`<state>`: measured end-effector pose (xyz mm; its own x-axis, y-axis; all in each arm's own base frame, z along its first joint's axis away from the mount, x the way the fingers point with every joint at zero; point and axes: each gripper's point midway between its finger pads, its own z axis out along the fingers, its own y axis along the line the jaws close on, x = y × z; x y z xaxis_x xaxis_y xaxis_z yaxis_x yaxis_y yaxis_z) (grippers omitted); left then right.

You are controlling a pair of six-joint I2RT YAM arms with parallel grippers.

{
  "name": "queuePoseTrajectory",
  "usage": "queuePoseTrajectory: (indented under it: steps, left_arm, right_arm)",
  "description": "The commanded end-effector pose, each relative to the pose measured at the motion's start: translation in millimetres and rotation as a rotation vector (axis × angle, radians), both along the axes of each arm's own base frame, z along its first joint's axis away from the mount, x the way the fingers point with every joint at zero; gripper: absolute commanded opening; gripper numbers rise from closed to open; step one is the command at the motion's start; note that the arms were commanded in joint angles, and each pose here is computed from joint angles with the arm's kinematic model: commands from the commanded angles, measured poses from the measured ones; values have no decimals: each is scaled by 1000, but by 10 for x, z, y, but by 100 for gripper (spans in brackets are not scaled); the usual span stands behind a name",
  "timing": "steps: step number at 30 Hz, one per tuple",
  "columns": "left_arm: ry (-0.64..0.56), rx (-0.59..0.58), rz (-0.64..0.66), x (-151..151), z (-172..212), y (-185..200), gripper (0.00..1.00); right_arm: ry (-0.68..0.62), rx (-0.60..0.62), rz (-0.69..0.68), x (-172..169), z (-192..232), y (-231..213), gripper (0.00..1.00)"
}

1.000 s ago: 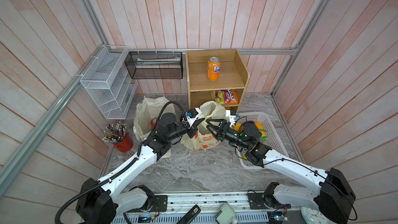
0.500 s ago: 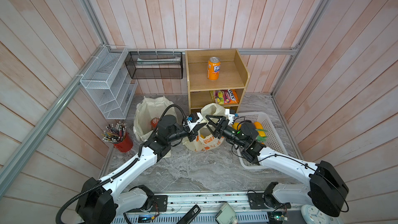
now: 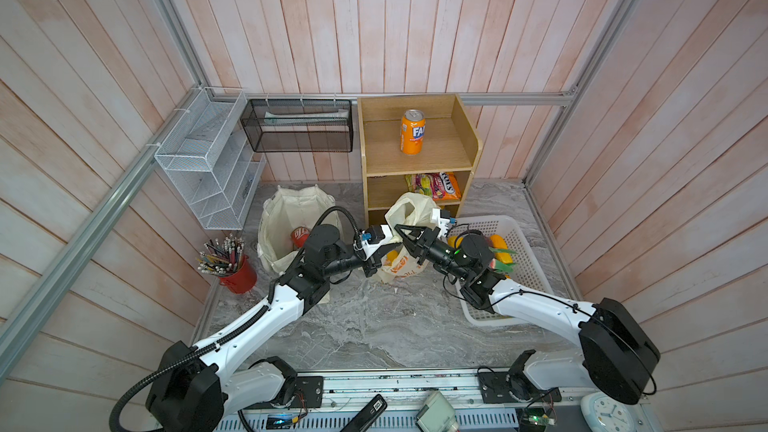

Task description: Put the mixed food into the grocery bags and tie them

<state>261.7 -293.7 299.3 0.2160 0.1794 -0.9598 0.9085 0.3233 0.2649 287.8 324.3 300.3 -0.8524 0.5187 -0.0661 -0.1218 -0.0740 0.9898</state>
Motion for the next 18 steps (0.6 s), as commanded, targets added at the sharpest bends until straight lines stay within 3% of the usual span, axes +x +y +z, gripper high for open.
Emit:
queuePoseTrajectory:
  steps: [1,12,15,18]
  left_arm:
    - [20,22,-55,-142,-149,-11,0]
    - [72,34,9,-136,-354,83,0]
    - [92,38,-1,-155,-406,82,0]
    - [104,42,-20,-191,-434,71,0]
  right_arm:
    - [-101,33,-25,22,177,-115,4]
    - [-377,-25,-43,-223,289,-486,0]
    - [-396,-53,-45,-224,295,-513,17]
    - [-407,-60,-33,-229,303,-496,20]
